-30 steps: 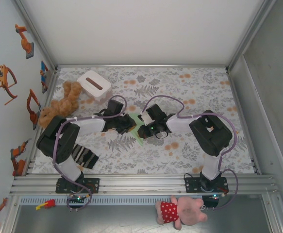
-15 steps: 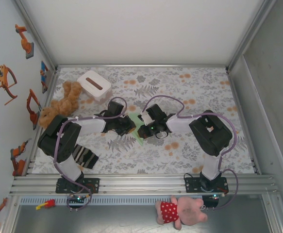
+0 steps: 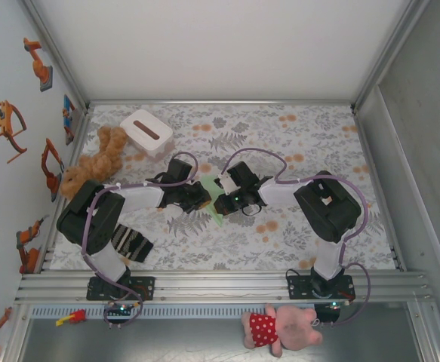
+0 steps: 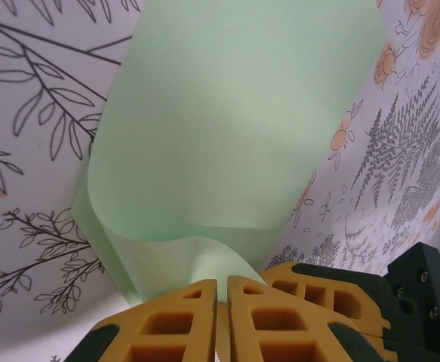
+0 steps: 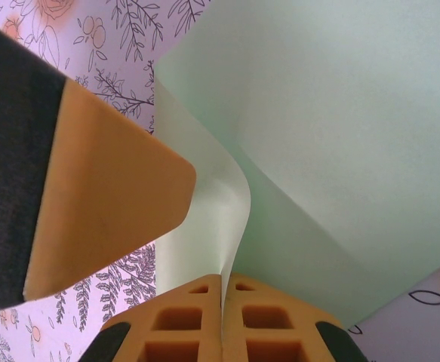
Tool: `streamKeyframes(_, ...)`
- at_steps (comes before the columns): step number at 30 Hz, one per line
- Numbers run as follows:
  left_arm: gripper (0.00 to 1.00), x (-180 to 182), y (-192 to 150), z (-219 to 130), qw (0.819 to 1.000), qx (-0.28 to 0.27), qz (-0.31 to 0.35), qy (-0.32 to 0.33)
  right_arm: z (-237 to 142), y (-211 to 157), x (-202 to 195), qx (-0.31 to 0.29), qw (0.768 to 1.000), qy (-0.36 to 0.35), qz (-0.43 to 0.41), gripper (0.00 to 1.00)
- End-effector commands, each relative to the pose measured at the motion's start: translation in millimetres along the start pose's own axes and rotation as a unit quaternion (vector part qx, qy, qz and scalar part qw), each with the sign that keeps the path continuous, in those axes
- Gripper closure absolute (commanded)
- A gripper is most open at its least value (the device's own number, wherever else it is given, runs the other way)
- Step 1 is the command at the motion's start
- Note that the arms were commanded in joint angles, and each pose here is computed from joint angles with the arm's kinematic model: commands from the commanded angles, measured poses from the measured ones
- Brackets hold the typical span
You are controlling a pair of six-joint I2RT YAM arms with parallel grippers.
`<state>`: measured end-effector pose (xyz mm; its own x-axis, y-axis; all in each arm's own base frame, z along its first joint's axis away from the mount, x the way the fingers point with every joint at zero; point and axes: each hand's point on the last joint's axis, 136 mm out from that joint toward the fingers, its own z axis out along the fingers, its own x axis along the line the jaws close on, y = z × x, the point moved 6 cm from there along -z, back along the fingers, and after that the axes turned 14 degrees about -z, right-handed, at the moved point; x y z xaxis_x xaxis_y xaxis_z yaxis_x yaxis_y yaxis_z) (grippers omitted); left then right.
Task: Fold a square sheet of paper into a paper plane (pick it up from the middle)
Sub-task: Third fold the triangle at the center of the table.
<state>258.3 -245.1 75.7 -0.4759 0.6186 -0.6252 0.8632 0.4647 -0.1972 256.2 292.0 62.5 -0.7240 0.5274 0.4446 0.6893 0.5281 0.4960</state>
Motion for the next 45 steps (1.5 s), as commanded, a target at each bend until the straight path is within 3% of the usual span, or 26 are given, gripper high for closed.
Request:
streamKeyframes(1, 0.88, 7, -4, 3, 1.0, 0.013, 0.01, 0.015, 6, -7, -13, 0.02, 0.999, -0.022, 0.022, 1.0)
streamKeyframes(24, 0.89, 14, -2, 9, 0.999, 0.013, 0.01, 0.043, 8, -9, -13, 0.025, 0.999, -0.02, 0.027, 1.0)
streamKeyframes(30, 0.88, 0, 0, -2, 0.999, 0.003, 0.023, 0.027, 7, -8, -12, 0.023, 0.999, -0.017, 0.025, 1.0)
streamKeyframes(35, 0.85, -13, 17, -13, 0.999, -0.021, 0.035, 0.031, 5, -5, -10, 0.016, 0.999, -0.012, 0.024, 1.0)
streamKeyframes(45, 0.85, -27, 57, 5, 0.997, -0.026, 0.038, 0.054, 4, -4, -9, 0.012, 1.0, -0.01, 0.027, 1.0)
